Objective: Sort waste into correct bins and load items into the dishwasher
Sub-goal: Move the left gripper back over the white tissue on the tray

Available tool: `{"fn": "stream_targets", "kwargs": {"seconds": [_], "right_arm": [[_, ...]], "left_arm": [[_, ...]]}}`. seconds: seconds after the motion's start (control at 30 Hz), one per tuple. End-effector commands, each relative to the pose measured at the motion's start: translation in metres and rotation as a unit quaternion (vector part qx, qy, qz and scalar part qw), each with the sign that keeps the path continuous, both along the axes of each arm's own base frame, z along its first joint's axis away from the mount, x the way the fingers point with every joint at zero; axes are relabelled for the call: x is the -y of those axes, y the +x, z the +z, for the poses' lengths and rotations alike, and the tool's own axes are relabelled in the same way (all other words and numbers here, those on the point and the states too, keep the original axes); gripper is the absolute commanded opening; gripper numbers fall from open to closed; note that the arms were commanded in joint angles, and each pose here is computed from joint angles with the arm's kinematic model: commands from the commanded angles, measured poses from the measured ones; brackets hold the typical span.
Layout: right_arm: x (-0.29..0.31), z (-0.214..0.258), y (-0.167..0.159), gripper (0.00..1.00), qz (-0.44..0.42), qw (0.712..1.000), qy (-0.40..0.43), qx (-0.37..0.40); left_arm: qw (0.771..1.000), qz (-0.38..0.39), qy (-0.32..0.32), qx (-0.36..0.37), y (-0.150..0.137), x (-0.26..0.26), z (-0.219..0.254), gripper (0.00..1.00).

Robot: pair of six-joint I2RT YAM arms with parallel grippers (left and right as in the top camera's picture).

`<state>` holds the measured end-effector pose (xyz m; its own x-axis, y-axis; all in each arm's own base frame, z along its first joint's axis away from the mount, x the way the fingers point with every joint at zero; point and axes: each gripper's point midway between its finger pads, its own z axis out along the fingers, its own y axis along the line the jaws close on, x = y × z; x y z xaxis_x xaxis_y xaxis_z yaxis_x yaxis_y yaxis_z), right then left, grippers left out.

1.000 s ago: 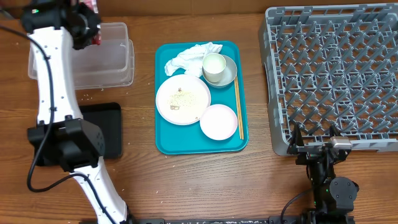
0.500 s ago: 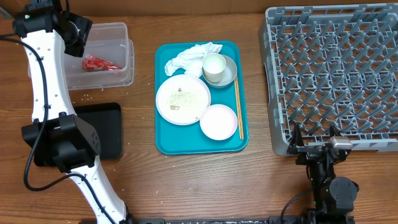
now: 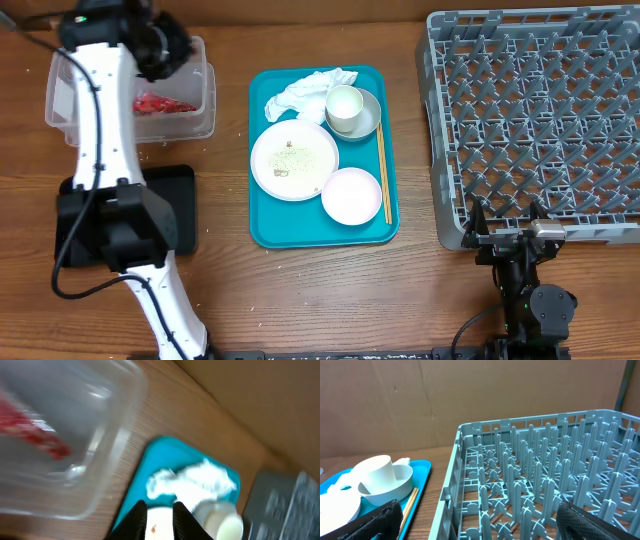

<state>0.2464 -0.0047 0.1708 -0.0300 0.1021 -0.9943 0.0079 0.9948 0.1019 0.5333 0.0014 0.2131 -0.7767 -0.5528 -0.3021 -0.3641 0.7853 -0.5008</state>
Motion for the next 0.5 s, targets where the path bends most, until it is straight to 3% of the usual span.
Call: {"fn": "stream_targets", "kwargs": {"seconds": [0.0, 0.1, 0.2, 0.27, 0.33, 0.47], "right_arm": [[0.000, -0.001, 0.000, 1.00, 0.000, 1.000, 0.003, 0.004], [0.000, -0.001, 0.000, 1.00, 0.000, 1.000, 0.003, 0.004], [0.000, -0.001, 0.000, 1.00, 0.000, 1.000, 0.003, 0.004], [0.000, -0.001, 0.000, 1.00, 0.000, 1.000, 0.003, 0.004], [0.000, -0.001, 0.000, 1.00, 0.000, 1.000, 0.003, 0.004], [0.000, -0.001, 0.000, 1.00, 0.000, 1.000, 0.003, 0.004]], "left_arm": [[0.987, -0.157, 0.013, 0.033, -0.005, 0.061, -0.001, 0.23], [0.977, -0.206, 0.032, 0.042, -0.009, 0.099, -0.002, 0.25], [0.971, -0.217, 0.092, 0.046, -0.009, 0.120, -0.007, 0.29], [0.964, -0.219, 0.140, 0.050, -0.008, 0.135, -0.009, 0.37], [0.959, -0.217, 0.176, 0.055, -0.007, 0.144, -0.010, 0.56], [0.945, -0.195, 0.250, 0.076, 0.007, 0.151, -0.015, 0.61]]}}
